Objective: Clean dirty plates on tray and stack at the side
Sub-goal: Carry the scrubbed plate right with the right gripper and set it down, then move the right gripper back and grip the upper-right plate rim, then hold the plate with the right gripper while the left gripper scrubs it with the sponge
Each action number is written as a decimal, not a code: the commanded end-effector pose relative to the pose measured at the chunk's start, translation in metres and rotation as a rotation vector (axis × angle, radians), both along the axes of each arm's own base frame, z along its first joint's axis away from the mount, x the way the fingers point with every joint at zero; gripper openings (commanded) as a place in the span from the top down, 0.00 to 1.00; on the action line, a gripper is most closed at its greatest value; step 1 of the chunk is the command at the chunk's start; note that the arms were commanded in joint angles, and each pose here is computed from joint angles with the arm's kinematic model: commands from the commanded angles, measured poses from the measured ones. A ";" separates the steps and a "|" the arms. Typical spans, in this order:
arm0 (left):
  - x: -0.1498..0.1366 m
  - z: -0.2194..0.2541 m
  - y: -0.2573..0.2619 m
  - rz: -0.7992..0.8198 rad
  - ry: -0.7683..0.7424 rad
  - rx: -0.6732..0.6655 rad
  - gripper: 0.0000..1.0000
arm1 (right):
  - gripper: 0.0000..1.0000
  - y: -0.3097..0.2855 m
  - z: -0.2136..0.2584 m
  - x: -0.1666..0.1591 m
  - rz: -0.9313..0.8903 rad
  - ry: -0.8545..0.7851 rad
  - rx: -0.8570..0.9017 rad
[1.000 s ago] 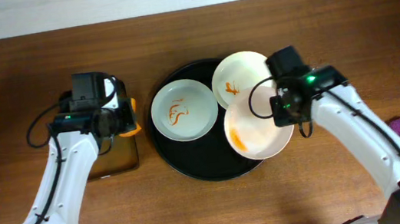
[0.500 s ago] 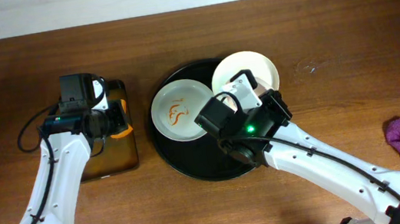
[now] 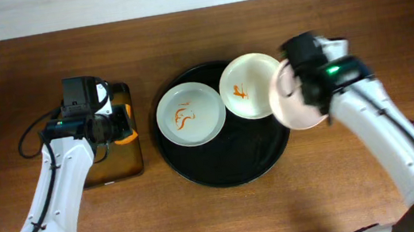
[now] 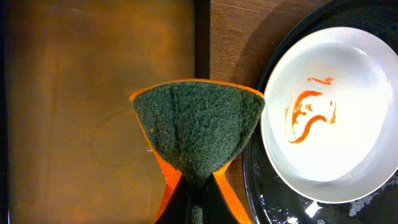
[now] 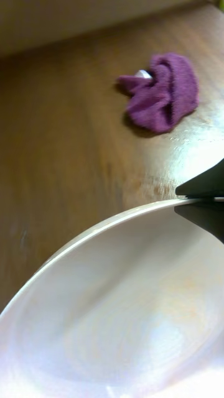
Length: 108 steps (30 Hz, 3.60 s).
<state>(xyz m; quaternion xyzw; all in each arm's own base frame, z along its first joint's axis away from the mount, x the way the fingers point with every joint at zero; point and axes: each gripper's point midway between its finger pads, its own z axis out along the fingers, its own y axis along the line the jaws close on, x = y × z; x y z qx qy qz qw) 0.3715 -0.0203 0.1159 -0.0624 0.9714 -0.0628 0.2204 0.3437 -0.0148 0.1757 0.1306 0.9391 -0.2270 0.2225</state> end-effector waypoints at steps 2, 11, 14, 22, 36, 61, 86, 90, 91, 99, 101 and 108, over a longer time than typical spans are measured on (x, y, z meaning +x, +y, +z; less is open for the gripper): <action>0.003 0.015 0.001 0.012 -0.044 -0.005 1.00 | 0.96 -0.072 -0.008 -0.008 -0.262 -0.036 0.286; 0.003 0.015 0.001 0.011 -0.041 -0.005 1.00 | 0.96 -0.144 -0.097 -0.008 -0.487 0.080 0.421; 0.003 0.015 0.001 0.012 -0.041 -0.005 1.00 | 0.72 -0.138 -0.100 -0.004 -0.455 0.083 0.460; 0.003 0.015 0.001 0.011 -0.040 -0.005 1.00 | 0.34 -0.028 -0.061 0.058 0.120 -0.033 0.859; 0.001 0.014 0.001 0.011 -0.033 -0.005 1.00 | 0.42 0.058 -0.136 0.108 0.439 0.046 0.741; -0.015 0.051 -0.191 -0.515 -0.194 -0.290 1.00 | 0.96 0.092 -0.117 -0.005 0.319 0.449 0.726; -0.041 -0.085 -0.256 -0.367 0.098 -0.168 1.00 | 0.96 0.119 -0.118 -0.017 0.325 0.489 0.710; -0.023 -0.086 -0.234 -0.299 0.071 -0.128 1.00 | 0.96 0.119 -0.118 -0.017 0.324 0.492 0.709; -0.020 -0.086 -0.229 -0.283 0.062 -0.112 1.00 | 0.96 0.119 -0.118 -0.018 0.323 0.493 0.709; 0.022 -0.059 -0.245 -0.268 -0.142 -0.169 1.00 | 0.96 0.119 -0.118 -0.018 0.322 0.496 0.710; 0.031 -0.049 -0.251 -0.271 -0.197 -0.195 1.00 | 0.96 0.119 -0.118 -0.018 0.322 0.496 0.709; 0.050 0.032 -0.199 -0.158 -0.335 -0.223 1.00 | 0.96 0.110 -0.120 -0.018 0.311 0.497 0.659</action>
